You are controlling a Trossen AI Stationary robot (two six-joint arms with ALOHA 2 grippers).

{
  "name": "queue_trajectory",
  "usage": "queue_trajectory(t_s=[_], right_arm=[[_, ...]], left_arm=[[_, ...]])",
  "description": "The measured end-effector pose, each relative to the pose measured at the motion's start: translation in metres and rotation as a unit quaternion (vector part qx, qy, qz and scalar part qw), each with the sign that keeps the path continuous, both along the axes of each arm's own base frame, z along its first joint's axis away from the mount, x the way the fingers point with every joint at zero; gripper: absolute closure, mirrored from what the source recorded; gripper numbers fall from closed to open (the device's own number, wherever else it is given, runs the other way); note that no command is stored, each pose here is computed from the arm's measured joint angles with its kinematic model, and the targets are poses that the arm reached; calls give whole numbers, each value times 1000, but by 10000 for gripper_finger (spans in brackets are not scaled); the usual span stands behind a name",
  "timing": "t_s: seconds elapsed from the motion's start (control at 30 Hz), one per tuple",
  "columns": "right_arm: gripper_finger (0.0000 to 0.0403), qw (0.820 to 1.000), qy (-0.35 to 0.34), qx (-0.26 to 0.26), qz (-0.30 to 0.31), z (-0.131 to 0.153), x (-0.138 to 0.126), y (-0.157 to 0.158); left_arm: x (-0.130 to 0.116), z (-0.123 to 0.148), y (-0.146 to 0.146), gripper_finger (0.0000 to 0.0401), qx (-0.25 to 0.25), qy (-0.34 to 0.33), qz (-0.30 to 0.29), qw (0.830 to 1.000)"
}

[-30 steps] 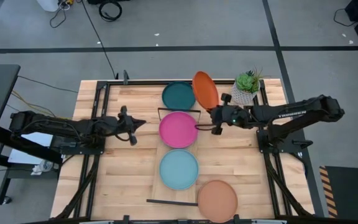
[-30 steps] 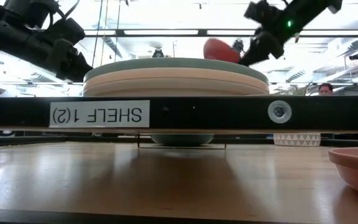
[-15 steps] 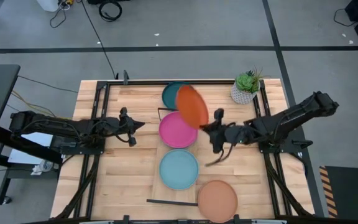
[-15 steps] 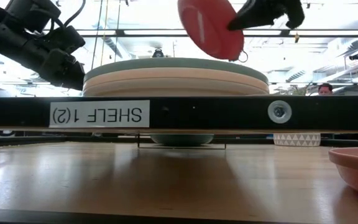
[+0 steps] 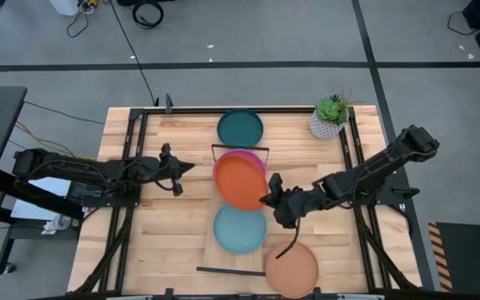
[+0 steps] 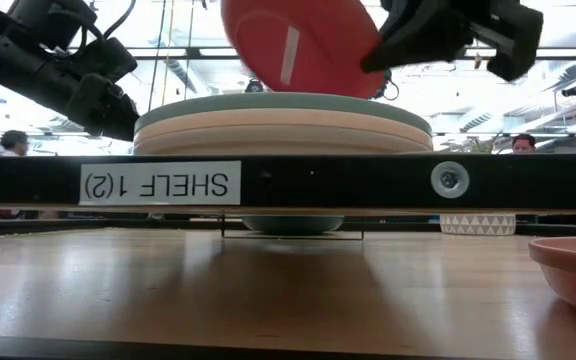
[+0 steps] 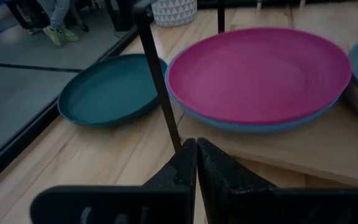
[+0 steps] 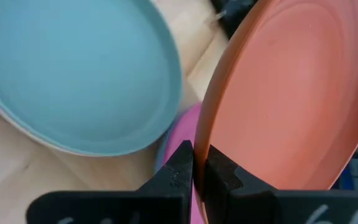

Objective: Place and stack plates onto a shelf
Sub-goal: Stack the orange plate on top of the pink plate on the shelf

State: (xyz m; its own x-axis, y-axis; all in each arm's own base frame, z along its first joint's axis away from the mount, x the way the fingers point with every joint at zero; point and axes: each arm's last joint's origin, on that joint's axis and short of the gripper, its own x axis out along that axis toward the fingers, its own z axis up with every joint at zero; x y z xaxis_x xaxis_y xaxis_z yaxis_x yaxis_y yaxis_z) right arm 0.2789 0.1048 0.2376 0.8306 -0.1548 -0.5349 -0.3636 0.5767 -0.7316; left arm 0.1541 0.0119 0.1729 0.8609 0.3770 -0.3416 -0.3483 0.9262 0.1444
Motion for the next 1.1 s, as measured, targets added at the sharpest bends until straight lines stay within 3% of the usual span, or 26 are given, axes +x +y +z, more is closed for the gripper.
queue_trajectory(t_s=[0.27,0.4,0.5,0.67,0.87,1.1], right_arm=[[380,998,42,9,-53,-35,24,-19],[378,994,57,-16,-87,-47,30,-28],[374,992,55,-29,-107,-49,31,-32],[360,993,66,4,-93,-49,31,-33],[323,990,76,18,-118,-52,29,-34],[287,986,52,-9,-158,-49,28,-37]], left_arm=[[1,2,0,383,-12,-16,0,1000],[1,2,-2,383,-31,-19,-20,999],[1,1,-2,383,-38,-19,-32,999],[1,1,-2,383,-45,-21,-30,998],[1,1,-2,383,-63,-26,-22,997],[6,-3,9,383,-93,-6,-6,996]])
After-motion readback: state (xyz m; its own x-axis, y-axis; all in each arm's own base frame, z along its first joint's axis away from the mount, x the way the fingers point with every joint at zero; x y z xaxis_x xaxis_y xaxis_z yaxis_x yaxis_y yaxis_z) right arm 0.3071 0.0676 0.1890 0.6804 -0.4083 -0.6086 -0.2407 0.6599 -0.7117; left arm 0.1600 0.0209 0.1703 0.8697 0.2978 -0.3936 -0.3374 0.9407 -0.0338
